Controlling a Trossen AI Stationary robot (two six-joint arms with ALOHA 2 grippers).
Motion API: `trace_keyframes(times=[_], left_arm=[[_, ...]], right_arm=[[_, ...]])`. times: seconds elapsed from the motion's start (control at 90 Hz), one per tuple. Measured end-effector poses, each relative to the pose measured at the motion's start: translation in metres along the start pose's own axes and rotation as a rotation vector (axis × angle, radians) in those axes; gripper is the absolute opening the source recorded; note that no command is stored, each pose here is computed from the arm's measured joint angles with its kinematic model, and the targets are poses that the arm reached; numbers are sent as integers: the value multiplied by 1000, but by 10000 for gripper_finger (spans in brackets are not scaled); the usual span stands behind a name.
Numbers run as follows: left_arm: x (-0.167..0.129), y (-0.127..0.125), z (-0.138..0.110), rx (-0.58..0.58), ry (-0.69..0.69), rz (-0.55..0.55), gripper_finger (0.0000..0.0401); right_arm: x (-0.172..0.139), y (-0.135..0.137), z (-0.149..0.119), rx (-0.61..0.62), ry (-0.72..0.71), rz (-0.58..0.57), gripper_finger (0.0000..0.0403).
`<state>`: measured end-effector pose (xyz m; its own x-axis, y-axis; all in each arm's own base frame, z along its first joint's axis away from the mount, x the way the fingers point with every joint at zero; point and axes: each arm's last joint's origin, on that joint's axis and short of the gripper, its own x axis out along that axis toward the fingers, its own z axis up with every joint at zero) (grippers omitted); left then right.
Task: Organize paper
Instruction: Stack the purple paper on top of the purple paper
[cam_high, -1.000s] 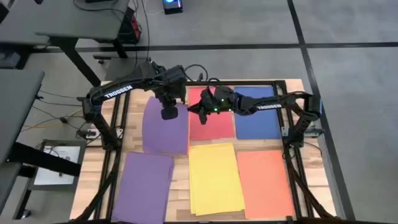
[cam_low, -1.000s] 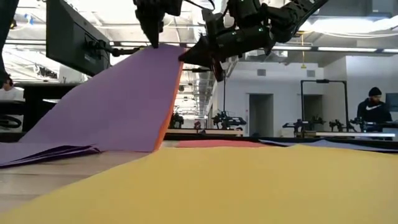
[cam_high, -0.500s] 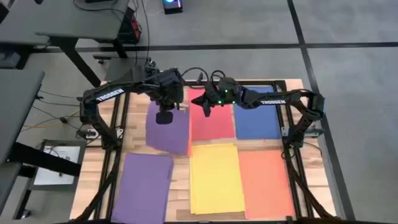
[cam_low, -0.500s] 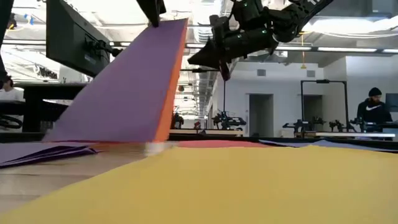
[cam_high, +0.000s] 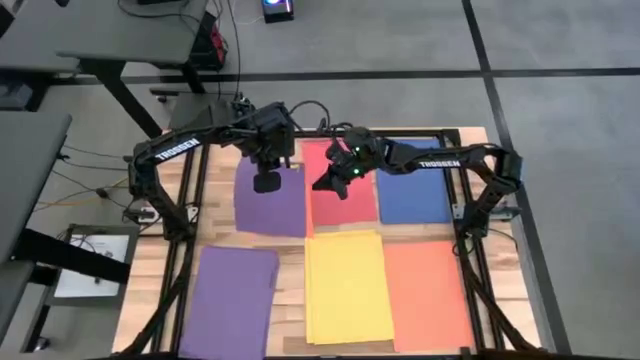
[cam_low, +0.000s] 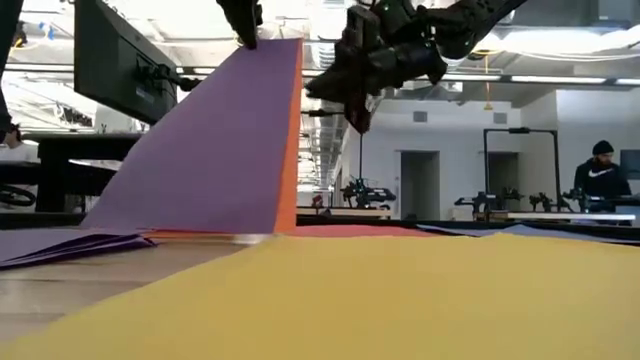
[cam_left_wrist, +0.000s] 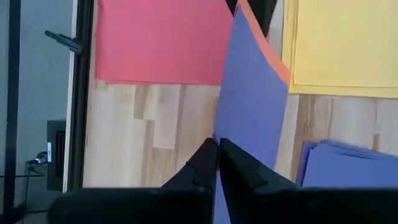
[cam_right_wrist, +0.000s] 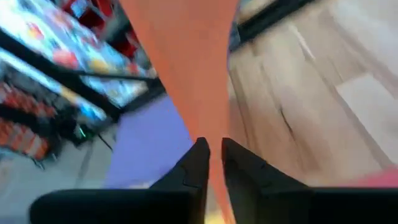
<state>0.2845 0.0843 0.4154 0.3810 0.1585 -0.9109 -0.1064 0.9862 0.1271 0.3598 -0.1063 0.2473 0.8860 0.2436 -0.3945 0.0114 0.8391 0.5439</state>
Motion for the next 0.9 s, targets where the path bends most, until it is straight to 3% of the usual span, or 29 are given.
trace_keyframes(times=[0.211, 0.356, 0.522, 0.711, 0.9], left_arm=[[0, 0, 0, -10, 0, -1, 0], [0, 0, 0, -16, 0, -1, 0], [0, -1, 1, -14, -2, -3, 0], [0, -5, 3, -12, -19, -7, 0], [0, -9, 5, -7, -39, -56, 0]], right_arm=[[19, 11, -15, -60, 49, -5, 136], [20, 15, -13, -92, 24, -16, 164], [19, 10, -10, -114, -28, -132, 162], [20, 12, -9, -131, -49, -134, 141], [20, 10, -10, -170, -58, -231, 128]])
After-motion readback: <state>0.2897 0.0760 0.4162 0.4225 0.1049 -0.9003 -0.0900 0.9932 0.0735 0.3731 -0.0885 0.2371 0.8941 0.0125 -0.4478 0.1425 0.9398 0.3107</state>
